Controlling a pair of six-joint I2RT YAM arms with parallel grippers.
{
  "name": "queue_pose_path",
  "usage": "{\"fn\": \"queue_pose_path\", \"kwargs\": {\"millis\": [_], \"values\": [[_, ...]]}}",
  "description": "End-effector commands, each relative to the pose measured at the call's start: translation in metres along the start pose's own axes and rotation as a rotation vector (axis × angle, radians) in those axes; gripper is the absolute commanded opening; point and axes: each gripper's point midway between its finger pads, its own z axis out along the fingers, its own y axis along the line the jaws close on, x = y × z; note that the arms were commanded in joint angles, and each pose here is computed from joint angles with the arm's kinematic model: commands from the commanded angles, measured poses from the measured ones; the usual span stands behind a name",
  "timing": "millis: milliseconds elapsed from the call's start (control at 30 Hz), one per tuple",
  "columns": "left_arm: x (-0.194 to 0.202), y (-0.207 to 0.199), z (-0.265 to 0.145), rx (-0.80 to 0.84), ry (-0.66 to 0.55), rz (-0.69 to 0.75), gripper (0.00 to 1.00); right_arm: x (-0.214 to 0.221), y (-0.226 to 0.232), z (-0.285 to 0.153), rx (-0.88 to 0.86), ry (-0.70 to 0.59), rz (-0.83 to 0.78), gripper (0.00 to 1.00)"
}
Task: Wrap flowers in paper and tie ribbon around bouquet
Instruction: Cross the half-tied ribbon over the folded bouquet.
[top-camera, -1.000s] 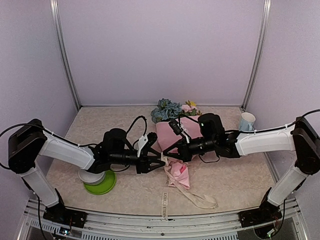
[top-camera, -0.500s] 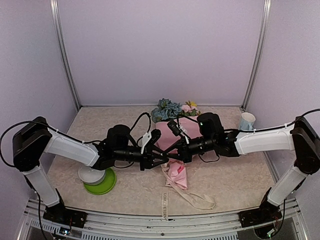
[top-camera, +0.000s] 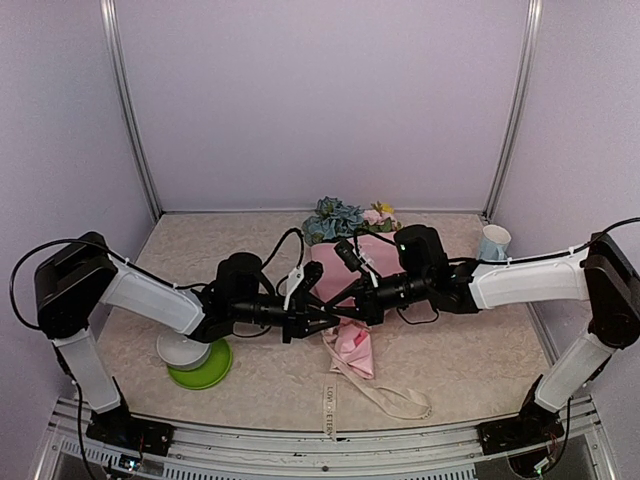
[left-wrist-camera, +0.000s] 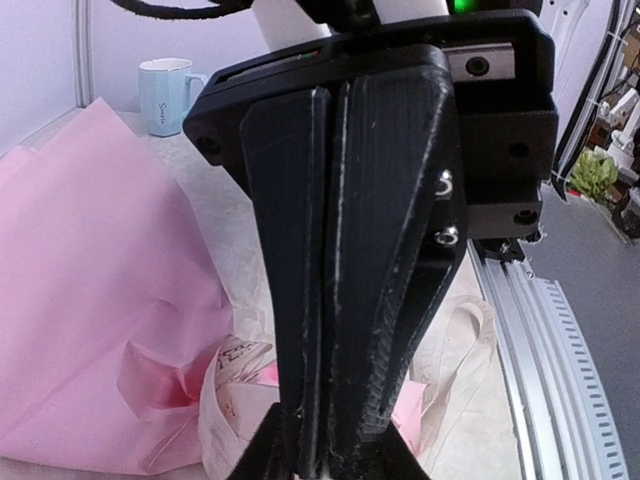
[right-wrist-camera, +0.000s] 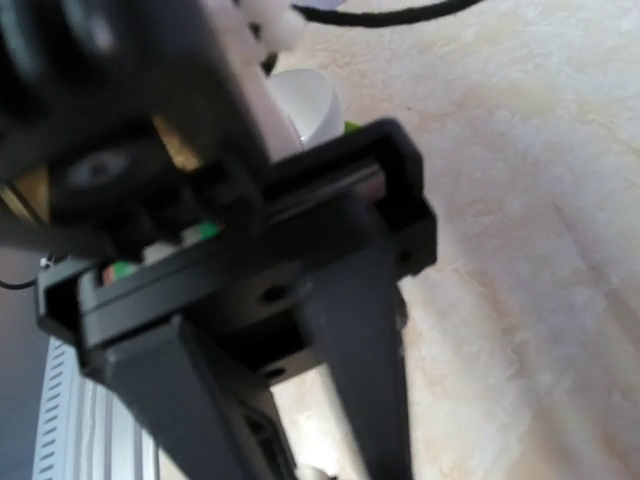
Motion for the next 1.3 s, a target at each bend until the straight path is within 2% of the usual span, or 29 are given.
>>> {"fn": "queue_pose_path", "kwargs": {"millis": [0, 100, 233, 267, 333, 500, 533, 667, 733, 800, 900, 1033, 1267], "values": [[-0.004, 0.001, 0.006, 0.037, -0.044, 0.004, 0.14, -0.009, 0.004, 0.003, -0.025, -0.017, -0.012, 0.00], [0.001, -0.001, 0.007, 0.059, -0.040, -0.010, 0.05, -0.011, 0.004, 0.002, -0.021, -0.026, -0.011, 0.00], [0.006, -0.002, 0.008, 0.065, -0.029, -0.017, 0.09, -0.013, 0.003, -0.001, -0.019, -0.034, -0.008, 0.00], [0.005, -0.001, 0.008, 0.060, -0.031, -0.016, 0.08, -0.013, 0.003, -0.001, -0.018, -0.034, -0.008, 0.00], [0.004, 0.000, 0.007, 0.048, -0.039, -0.010, 0.00, -0.011, 0.002, -0.001, -0.016, -0.029, -0.005, 0.00], [0.000, -0.002, 0.010, 0.074, -0.063, -0.028, 0.00, -0.005, -0.001, 0.001, -0.013, -0.019, 0.007, 0.00], [0.000, -0.003, 0.010, 0.077, -0.067, -0.031, 0.00, -0.004, -0.002, 0.001, -0.010, -0.015, 0.012, 0.02], [0.006, 0.004, 0.010, 0.040, -0.062, -0.038, 0.00, -0.006, -0.009, -0.010, 0.046, -0.004, 0.007, 0.35], [0.012, 0.005, 0.009, 0.025, -0.053, -0.045, 0.00, -0.011, -0.024, -0.026, 0.120, -0.017, 0.025, 0.42], [0.016, 0.006, 0.007, 0.019, -0.048, -0.052, 0.00, -0.014, -0.046, -0.045, 0.231, -0.027, 0.057, 0.43], [0.021, 0.007, 0.008, 0.008, -0.045, -0.059, 0.00, -0.006, -0.071, -0.058, 0.351, 0.018, 0.059, 0.35], [0.021, 0.008, 0.008, 0.000, -0.048, -0.066, 0.00, 0.017, -0.081, -0.044, 0.331, 0.165, 0.063, 0.23], [0.023, 0.009, 0.007, -0.005, -0.034, -0.068, 0.00, 0.044, -0.092, -0.027, 0.288, 0.296, 0.080, 0.29]]}}
